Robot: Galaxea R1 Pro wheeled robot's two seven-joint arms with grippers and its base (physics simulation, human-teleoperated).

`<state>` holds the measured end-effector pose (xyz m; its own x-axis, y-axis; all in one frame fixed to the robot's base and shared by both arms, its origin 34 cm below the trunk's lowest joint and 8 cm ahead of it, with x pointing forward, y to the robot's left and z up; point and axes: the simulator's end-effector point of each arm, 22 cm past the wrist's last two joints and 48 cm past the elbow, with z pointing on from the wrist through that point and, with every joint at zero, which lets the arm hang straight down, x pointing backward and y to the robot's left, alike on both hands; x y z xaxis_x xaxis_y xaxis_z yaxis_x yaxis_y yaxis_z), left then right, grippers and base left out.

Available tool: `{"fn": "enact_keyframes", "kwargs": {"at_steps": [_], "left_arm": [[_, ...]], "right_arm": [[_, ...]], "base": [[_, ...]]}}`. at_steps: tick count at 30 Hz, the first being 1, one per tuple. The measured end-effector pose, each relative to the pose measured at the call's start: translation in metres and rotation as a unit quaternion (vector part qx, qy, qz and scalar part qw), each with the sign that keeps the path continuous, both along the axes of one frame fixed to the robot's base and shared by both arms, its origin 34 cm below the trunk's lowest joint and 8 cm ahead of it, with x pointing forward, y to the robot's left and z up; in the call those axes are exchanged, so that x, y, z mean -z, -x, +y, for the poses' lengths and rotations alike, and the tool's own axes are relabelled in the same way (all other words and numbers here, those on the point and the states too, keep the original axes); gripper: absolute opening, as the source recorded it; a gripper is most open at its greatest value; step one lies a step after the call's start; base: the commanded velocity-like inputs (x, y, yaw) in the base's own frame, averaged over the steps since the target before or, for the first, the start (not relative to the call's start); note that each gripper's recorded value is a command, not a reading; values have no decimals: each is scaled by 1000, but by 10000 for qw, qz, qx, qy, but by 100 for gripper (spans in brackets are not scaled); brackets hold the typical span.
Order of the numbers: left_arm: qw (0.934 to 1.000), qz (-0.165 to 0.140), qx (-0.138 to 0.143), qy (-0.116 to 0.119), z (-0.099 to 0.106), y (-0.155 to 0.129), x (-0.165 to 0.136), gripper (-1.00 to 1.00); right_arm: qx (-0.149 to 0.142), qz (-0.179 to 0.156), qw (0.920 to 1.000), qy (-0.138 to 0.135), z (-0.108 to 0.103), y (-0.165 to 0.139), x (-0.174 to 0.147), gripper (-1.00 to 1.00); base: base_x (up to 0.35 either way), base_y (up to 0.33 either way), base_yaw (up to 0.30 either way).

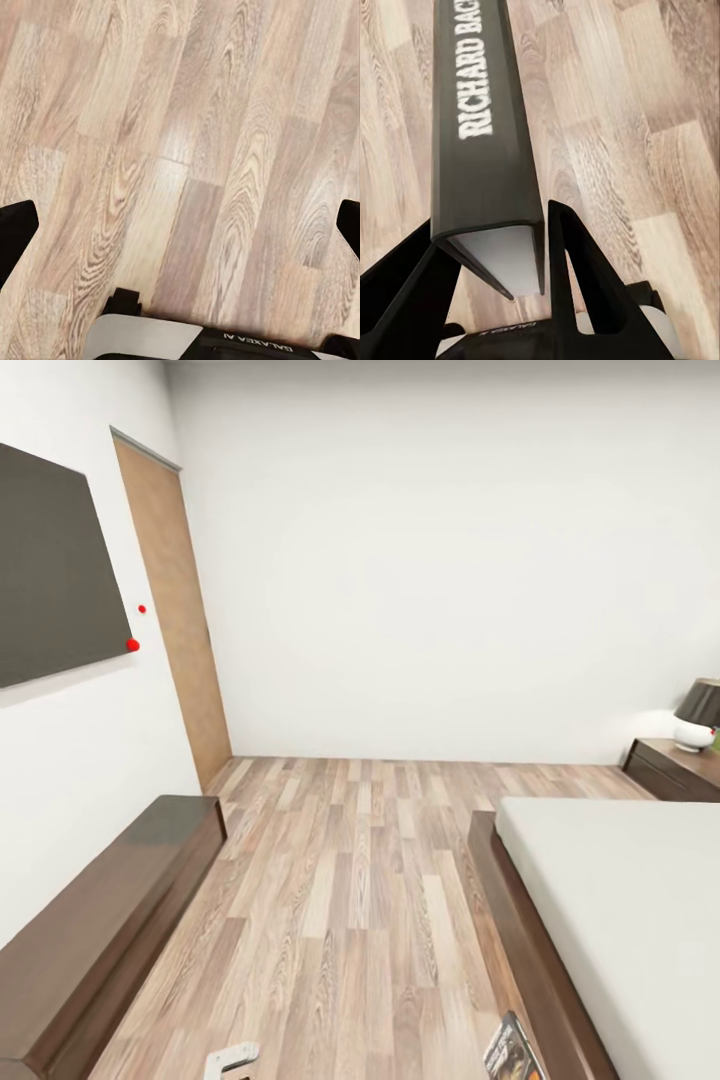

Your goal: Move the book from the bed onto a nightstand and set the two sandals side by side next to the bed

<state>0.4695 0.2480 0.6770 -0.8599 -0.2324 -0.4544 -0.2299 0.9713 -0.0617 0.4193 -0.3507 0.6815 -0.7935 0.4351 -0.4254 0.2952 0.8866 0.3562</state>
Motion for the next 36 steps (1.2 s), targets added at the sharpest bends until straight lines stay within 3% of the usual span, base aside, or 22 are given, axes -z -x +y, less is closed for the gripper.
{"fn": "enact_keyframes", "kwargs": {"at_steps": [26,30,36], "left_arm": [[10000,7,4,15,-2,1,0,100],[10000,4,4,15,-2,1,0,100],[10000,4,1,16,-2,0,0,100]], "right_arm": [[21,111,9999,46,-4,10,4,-100],[80,324,9994,98,-11,28,11,-100],[112,381,9992,106,-12,34,13,-100]], "base": [[331,0,0],[332,0,0],[332,0,0]]}}
